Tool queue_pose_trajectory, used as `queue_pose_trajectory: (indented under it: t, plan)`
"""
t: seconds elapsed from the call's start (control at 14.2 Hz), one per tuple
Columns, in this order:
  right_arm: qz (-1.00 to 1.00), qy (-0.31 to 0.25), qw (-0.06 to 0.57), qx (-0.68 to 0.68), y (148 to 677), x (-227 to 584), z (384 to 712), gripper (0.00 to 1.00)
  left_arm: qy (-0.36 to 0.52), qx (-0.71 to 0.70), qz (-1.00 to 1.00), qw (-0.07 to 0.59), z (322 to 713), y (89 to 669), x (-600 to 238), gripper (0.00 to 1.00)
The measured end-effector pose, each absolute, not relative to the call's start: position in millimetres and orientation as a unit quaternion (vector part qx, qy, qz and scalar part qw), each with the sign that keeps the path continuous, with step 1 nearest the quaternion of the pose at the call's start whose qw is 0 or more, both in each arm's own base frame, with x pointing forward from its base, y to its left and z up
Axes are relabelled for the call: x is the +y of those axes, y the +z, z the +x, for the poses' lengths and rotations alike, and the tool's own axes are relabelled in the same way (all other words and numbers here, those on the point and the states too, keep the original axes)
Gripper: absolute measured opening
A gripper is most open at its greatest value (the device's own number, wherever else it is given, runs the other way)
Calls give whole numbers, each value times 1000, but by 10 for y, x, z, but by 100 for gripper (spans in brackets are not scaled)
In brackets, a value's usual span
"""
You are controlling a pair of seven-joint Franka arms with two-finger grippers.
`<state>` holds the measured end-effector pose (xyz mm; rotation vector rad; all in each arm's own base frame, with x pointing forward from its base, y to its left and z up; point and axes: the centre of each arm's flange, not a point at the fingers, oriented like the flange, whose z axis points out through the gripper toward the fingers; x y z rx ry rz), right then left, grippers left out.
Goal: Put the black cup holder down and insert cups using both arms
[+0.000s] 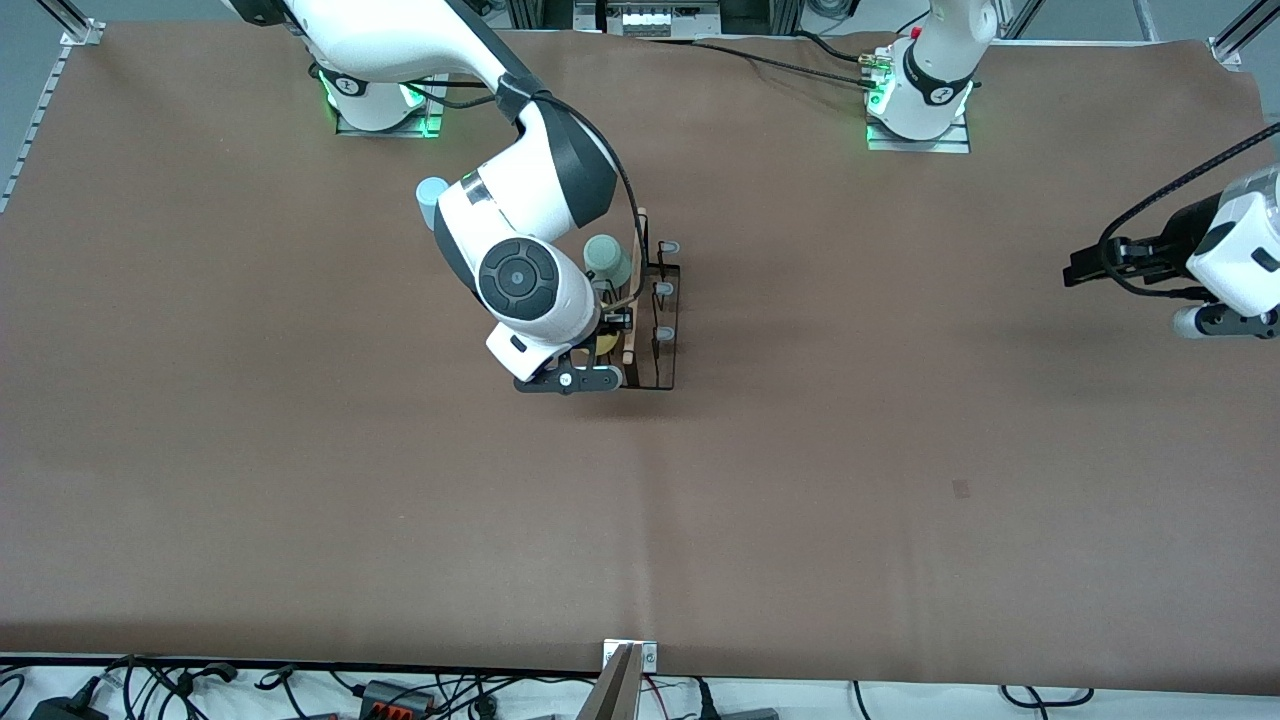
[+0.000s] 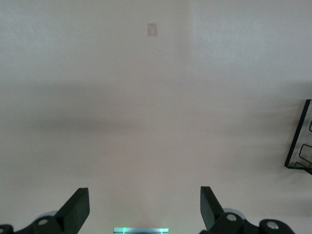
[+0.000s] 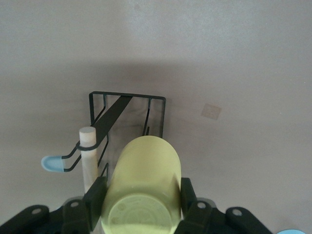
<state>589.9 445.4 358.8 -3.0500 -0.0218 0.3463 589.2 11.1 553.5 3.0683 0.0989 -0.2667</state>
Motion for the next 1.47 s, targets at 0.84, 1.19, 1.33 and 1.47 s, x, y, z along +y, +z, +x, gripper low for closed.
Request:
queue_pose_trajectory:
  t: [0.84, 1.19, 1.33, 1.47]
  plan:
    - [-993, 110, 33, 11, 3310, 4463, 5928, 99, -53, 15, 998, 27, 5982, 5634, -74, 100]
    - [-999, 34, 8, 27, 4268, 3964, 6171, 100, -37, -14, 998, -49, 5922, 5715, -692, 100]
    - [-999, 16, 1, 38, 4788, 3473, 6282, 100, -31, -8, 998, -53, 5901, 5760, -738, 100]
    - [-999, 5, -6, 40, 5119, 2980, 6389, 100, -30, -3, 998, -53, 5912, 5772, -623, 100]
